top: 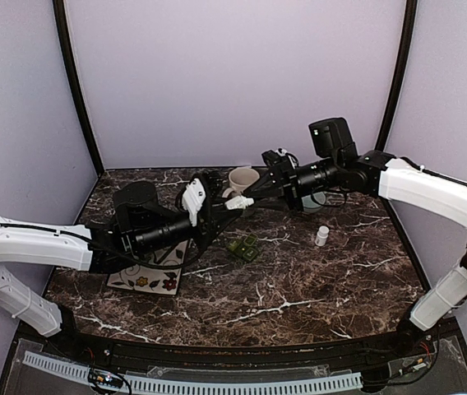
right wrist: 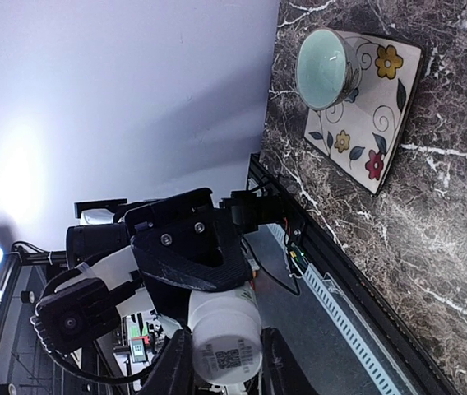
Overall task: Sort the pills into containers
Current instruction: Screw the lid of the pill bottle onto the pill bottle.
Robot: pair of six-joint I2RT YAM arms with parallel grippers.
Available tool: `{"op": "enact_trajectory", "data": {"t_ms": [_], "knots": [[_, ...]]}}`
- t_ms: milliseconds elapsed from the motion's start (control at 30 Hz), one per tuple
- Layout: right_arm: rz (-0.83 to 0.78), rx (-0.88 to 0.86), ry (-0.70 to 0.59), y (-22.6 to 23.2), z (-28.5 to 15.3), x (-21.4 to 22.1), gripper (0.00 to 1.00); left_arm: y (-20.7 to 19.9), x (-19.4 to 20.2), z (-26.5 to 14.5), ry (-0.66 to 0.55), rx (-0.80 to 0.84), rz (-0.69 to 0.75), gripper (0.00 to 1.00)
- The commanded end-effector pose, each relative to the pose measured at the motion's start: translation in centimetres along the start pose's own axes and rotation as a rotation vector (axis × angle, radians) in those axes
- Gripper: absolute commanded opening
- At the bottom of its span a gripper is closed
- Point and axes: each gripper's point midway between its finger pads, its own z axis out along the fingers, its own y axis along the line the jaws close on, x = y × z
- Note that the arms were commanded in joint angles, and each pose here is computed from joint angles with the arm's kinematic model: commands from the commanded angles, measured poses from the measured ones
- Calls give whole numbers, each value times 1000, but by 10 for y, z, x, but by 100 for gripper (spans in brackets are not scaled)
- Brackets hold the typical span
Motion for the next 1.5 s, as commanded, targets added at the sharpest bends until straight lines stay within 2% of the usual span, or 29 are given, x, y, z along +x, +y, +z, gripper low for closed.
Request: {"op": "enact_trajectory", "data": {"t_ms": [0, 333, 567, 1300, 1467], "knots": [[-80, 16, -22, 4, 4, 2, 16, -4, -73, -15, -248, 22, -69, 0], [-109, 6, -35, 4, -2, 1, 38, 4, -68, -22, -237, -18, -126, 0], [-129, 1, -47, 8, -6, -2, 45, 8, -61, -27, -216, -45, -139, 0], [-301, -71, -158, 41, -37, -24, 47, 7, -48, -27, -137, -34, -232, 0], [-390, -40, -203, 42, -50, -28, 47, 4, -52, -27, -126, 6, -291, 0]]}}
